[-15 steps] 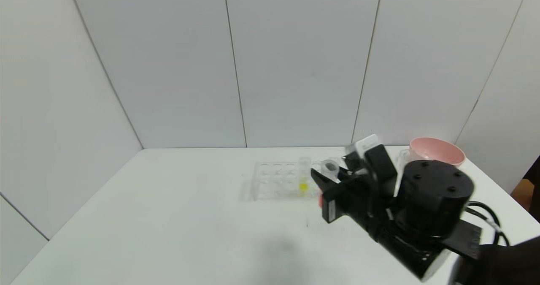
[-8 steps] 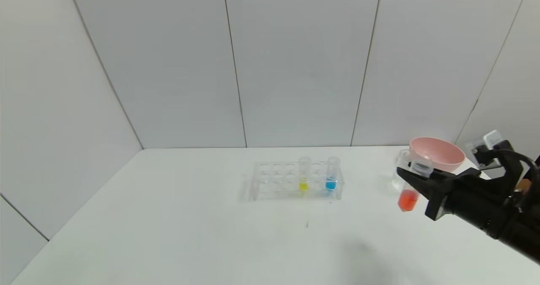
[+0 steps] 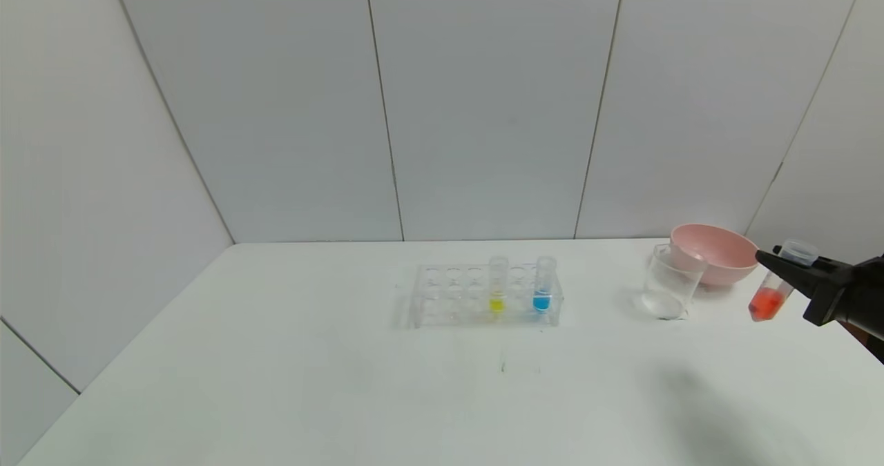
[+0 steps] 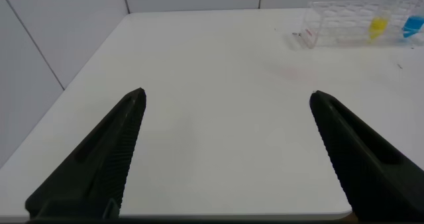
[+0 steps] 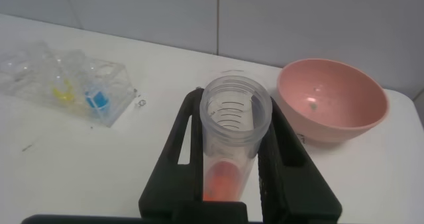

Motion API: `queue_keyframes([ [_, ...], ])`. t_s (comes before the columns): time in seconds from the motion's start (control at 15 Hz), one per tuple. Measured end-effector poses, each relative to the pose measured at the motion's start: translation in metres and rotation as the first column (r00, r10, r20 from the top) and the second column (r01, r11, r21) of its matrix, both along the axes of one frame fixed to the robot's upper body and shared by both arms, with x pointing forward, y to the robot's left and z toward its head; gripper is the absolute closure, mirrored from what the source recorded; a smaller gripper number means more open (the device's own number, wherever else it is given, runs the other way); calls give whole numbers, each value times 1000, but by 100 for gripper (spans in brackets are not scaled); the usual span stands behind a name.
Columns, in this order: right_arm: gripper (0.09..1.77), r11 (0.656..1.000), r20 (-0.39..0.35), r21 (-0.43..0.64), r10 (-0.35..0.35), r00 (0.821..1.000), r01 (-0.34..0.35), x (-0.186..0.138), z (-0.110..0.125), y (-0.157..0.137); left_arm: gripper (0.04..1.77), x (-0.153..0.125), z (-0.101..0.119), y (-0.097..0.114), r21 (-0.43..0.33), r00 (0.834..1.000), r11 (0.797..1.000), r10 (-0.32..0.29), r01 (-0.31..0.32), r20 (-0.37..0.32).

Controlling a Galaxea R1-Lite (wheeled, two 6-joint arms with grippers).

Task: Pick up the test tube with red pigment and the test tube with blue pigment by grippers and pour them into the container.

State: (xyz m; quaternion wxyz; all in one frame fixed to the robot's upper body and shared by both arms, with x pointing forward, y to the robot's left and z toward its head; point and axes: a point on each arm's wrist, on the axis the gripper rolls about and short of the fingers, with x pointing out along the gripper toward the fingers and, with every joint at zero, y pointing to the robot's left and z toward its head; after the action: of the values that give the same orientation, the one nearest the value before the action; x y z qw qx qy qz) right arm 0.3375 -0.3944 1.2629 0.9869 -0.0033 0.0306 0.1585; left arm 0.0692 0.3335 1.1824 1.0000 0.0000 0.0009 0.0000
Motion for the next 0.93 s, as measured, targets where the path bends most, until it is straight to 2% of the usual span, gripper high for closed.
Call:
queue_keyframes([
  [0.2,133,999,-12,-9,-37,999,37,13,-6,-17,5,0,0,0,0,1000,1000,0,0,0],
  [0.6,133,999,-26,-43,6,1000,-7,39,-8,-12,5,0,0,0,0,1000,1000,0,0,0],
  [0.73,133,998,-100,-57,19,995,-25,51,-7,-12,5,0,0,0,0,1000,1000,0,0,0],
  [0.93,133,998,-230,-50,32,973,-45,73,9,-11,5,0,0,0,0,1000,1000,0,0,0],
])
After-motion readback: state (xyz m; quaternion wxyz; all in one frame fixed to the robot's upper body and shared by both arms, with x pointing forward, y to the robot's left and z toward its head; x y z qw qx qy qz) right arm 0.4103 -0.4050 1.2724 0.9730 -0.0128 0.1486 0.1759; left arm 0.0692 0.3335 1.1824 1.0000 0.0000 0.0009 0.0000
